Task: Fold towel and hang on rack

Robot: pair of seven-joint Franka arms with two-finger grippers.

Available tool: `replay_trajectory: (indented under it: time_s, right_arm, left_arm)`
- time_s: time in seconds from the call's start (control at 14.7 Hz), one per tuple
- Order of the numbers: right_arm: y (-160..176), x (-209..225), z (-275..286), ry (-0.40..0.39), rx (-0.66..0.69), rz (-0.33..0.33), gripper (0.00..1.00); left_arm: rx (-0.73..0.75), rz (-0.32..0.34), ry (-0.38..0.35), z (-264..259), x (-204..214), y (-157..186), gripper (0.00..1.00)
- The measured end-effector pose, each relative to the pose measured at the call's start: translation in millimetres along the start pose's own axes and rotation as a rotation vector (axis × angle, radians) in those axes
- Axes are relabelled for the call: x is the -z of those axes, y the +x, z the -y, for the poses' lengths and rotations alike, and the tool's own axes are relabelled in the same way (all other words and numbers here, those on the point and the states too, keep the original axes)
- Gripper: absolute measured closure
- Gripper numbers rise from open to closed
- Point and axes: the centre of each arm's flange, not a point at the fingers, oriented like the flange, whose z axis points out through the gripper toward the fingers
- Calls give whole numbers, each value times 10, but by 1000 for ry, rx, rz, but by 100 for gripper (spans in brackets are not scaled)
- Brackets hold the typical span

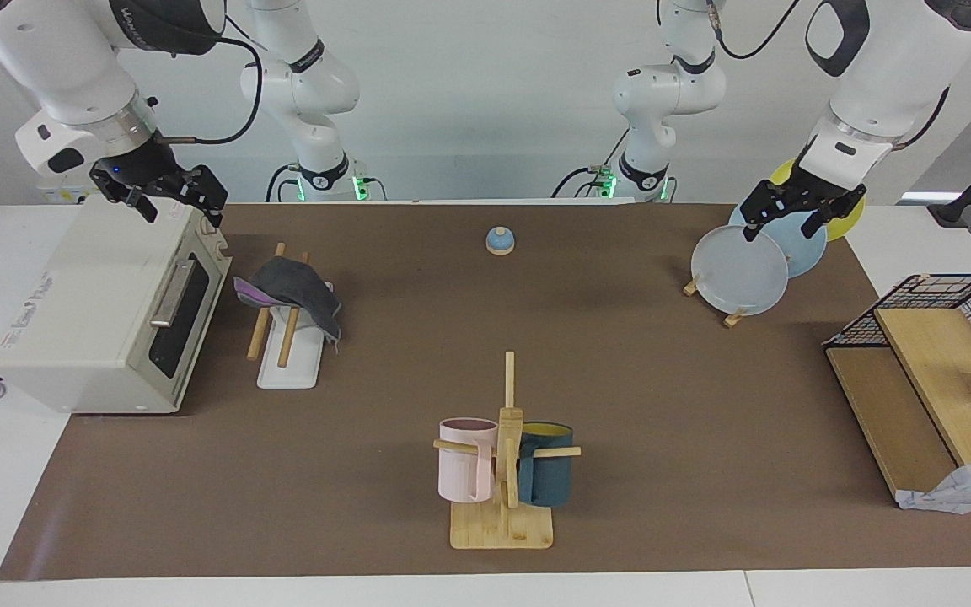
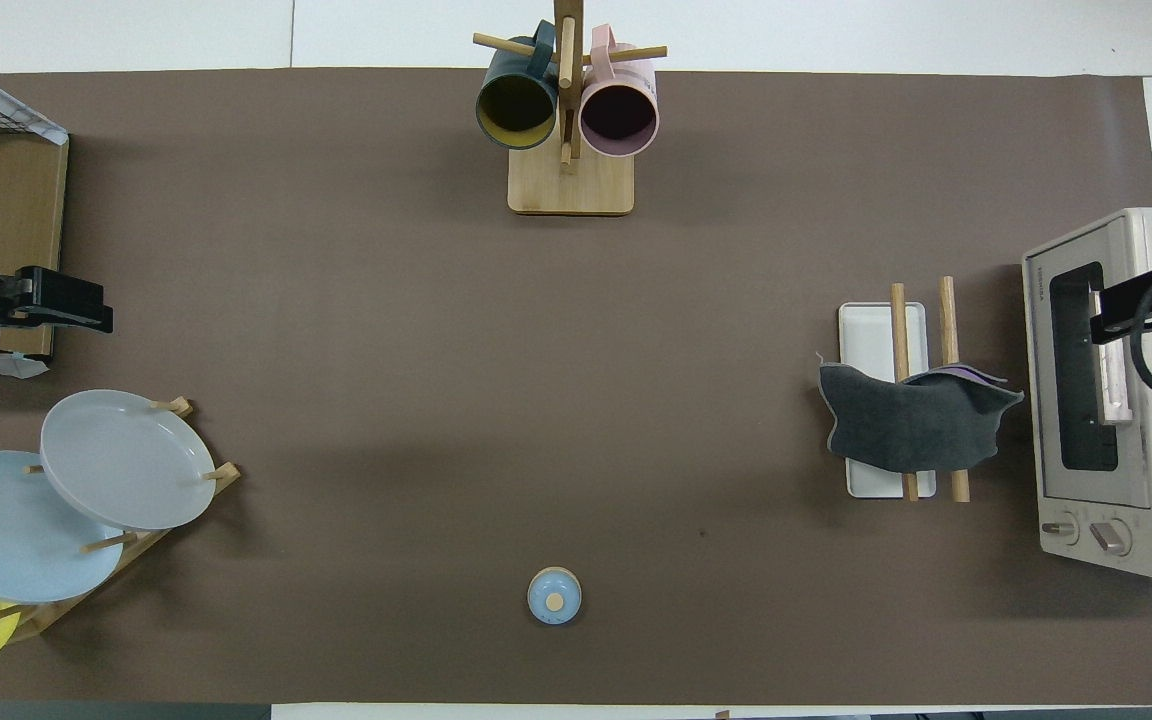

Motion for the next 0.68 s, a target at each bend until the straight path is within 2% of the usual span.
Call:
replay_trajectory:
  time_s: [0.68]
  right_arm:
    - [0,-5,-23,0,-4,2,0]
  left_arm:
    - [0,0,0,0,0,0,0]
